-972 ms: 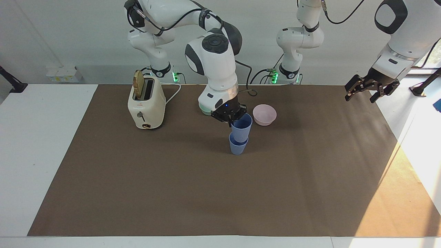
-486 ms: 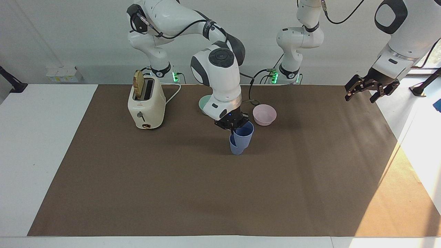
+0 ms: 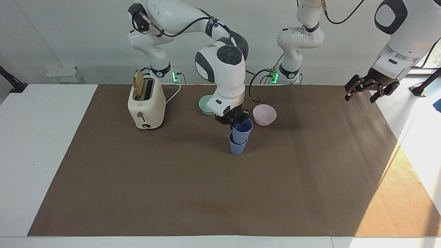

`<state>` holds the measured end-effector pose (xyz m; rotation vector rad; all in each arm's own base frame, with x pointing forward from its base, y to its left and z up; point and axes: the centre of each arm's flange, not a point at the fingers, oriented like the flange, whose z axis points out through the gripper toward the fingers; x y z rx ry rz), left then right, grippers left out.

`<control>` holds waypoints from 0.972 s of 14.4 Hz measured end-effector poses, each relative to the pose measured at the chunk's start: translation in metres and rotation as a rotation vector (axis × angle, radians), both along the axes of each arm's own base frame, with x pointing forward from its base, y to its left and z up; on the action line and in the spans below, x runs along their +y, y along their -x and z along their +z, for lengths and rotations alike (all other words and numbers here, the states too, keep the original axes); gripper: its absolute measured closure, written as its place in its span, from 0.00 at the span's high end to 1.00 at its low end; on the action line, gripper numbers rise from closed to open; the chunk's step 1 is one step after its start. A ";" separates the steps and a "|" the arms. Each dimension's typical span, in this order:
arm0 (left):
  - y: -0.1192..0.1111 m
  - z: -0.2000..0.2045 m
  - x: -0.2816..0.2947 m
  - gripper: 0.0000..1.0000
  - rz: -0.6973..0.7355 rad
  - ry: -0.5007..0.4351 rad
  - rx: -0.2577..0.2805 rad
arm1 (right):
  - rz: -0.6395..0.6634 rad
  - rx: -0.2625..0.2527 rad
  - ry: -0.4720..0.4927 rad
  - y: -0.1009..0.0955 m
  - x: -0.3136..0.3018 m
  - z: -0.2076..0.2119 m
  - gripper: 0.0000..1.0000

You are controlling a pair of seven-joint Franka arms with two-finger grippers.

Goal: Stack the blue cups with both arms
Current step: 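Lower the held cup into the center cup and open the right gripper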

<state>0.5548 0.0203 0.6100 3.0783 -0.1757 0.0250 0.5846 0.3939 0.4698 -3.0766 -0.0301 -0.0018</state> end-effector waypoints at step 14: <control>0.001 0.001 0.000 1.00 0.000 0.000 -0.001 | -0.045 -0.011 0.019 -0.011 -0.034 0.019 1.00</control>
